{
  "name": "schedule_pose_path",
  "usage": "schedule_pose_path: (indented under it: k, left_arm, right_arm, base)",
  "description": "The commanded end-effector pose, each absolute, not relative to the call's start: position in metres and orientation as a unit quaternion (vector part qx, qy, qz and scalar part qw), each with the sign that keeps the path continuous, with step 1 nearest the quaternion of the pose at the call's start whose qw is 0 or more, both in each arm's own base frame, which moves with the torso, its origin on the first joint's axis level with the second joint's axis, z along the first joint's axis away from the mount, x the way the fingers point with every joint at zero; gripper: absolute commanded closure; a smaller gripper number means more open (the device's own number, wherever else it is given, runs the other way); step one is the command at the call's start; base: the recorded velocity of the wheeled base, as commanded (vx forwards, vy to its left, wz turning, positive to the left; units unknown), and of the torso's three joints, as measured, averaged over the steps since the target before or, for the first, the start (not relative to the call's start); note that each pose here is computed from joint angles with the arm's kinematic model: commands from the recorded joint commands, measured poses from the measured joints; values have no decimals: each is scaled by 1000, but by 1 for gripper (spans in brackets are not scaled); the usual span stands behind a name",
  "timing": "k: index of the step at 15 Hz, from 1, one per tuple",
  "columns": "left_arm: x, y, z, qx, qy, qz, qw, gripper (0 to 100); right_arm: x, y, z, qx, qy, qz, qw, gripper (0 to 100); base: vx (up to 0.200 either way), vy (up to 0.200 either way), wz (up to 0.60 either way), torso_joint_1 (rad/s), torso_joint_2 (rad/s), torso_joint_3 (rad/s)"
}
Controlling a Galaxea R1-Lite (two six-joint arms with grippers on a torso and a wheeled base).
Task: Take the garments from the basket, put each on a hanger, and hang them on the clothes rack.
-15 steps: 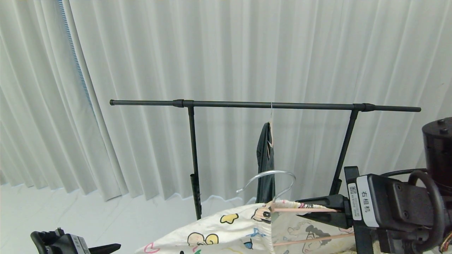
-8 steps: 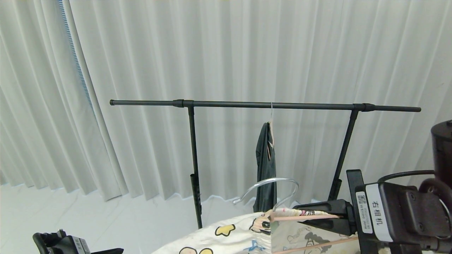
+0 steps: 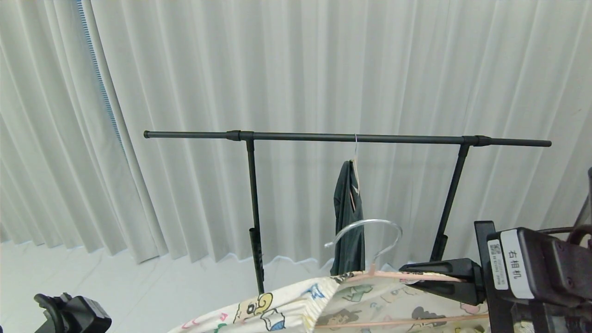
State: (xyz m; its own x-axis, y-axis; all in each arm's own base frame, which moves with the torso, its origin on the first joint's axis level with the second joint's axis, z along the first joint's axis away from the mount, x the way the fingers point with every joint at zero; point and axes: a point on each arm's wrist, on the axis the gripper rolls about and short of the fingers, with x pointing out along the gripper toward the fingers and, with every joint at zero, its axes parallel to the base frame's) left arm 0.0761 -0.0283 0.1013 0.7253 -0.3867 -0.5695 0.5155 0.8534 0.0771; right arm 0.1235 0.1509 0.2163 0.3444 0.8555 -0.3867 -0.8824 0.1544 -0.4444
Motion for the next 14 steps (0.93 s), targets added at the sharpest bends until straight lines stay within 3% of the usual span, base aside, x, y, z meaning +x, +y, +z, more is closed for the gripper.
schedule_pose_path:
  k: [1,4,8,9,14]
  left_arm:
    - [80,-23,100,107,291,-210,927,100]
    - [80,-23,101,111,287,-211,928,100]
    - [86,-28,119,119,244,-228,935,100]
    - [86,-28,119,120,244,-229,935,0]
    - [83,-29,125,118,224,-235,938,0]
  right_arm:
    - [120,145,219,-305,15,568,764,100]
    - [118,143,219,-295,23,564,771,100]
    - [120,142,219,-295,26,554,778,100]
    - [120,142,219,-295,26,554,778,100]
    - [127,132,219,-294,34,529,795,100]
  base:
    - [0,0,0,0,0,0]
    - [0,0,0,0,0,0]
    - [0,0,0,0,0,0]
    - [0,0,0,0,0,0]
    - [0,0,0,0,0,0]
